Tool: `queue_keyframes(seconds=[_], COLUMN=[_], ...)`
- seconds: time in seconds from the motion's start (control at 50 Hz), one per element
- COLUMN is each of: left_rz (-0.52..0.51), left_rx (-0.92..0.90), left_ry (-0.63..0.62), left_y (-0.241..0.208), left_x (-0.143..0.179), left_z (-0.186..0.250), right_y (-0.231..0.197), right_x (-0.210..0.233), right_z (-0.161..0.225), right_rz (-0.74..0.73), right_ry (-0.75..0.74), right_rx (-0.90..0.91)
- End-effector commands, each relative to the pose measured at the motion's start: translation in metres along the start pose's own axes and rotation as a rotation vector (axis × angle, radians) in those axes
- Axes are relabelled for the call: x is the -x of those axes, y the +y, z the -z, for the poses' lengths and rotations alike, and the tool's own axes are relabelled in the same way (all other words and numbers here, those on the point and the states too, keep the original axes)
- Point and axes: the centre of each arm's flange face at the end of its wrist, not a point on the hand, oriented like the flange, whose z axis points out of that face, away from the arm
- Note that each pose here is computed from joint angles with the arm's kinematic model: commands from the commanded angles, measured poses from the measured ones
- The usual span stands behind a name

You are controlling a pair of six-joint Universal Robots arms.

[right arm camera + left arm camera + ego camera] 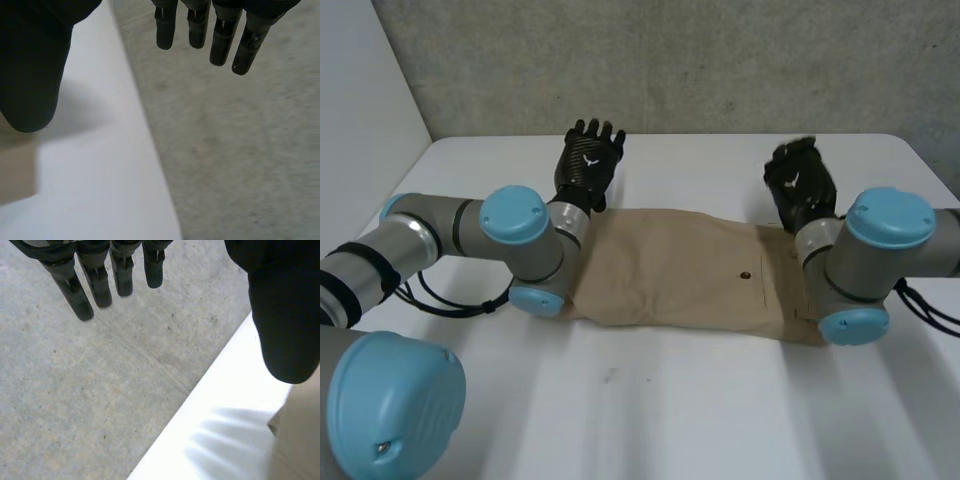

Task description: Fold the shorts.

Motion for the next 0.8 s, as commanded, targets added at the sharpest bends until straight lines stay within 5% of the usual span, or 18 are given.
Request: queue_keyframes(seconds=[0.02,0.24,0.4,0.56,0.8], left_rz=[-0.008,0.023,0.188,0.363,0.372], left_rx=[-0.042,0.061,0.216,0.324,0.362], left_ry=[-0.023,0.018,0.023,0.033,0.040], left_y=[-0.037,-0.079,-0.071,-0.067,-0.061], left_x=[0.017,0.046,0.065,0.063,0.059], left_z=[0.020,0.085,0.134,0.166,0.178], right_y=[-0.047,-0.037,-0.004,0.016,0.040], right_x=[-0.075,-0.079,-0.056,-0.037,-0.011], right_z=[0.023,0.098,0.139,0.149,0.133], right_rz=[-0.259,-0.556,-0.717,-0.750,-0.730], right_ry=[0.133,-0.113,-0.271,-0.292,-0.280], right_rx=[-0.105,0.185,0.358,0.383,0.380])
